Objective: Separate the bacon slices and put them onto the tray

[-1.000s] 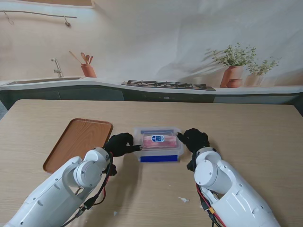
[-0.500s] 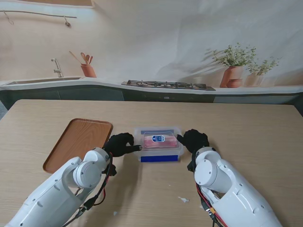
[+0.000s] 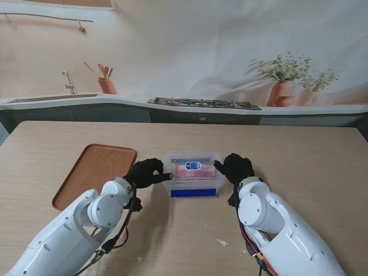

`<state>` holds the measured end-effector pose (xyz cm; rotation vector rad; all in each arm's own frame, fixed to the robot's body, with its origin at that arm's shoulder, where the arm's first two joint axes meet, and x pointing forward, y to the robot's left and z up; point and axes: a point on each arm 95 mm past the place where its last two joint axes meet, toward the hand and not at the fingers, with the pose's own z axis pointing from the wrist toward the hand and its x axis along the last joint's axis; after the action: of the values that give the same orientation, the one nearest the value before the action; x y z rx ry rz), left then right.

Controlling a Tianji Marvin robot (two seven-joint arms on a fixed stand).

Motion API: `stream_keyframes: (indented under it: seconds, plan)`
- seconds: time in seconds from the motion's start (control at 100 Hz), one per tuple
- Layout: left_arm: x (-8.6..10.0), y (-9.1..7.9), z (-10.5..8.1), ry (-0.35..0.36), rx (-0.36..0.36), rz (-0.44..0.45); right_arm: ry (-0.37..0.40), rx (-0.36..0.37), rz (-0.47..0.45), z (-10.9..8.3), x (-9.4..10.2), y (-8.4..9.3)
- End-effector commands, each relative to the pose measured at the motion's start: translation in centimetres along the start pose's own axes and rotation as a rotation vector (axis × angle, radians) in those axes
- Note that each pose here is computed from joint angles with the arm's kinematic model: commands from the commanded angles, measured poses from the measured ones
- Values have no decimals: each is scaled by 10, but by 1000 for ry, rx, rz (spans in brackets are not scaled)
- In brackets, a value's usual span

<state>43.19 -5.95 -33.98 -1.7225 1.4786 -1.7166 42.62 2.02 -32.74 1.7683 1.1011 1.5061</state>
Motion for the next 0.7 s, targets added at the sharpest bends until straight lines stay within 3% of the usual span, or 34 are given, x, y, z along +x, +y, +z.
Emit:
stream_keyframes:
  seconds: [0.0,0.41,0.69]
  plan:
    - [18,4,2,44,-20,-10,31,24,21,-3,15,-7]
    - [28,7,11,60,-53,2,-1,-17,26,-5,5,-5]
    - [28,15,18,43,-106,11,-63,-26,22,-4,-8,-11]
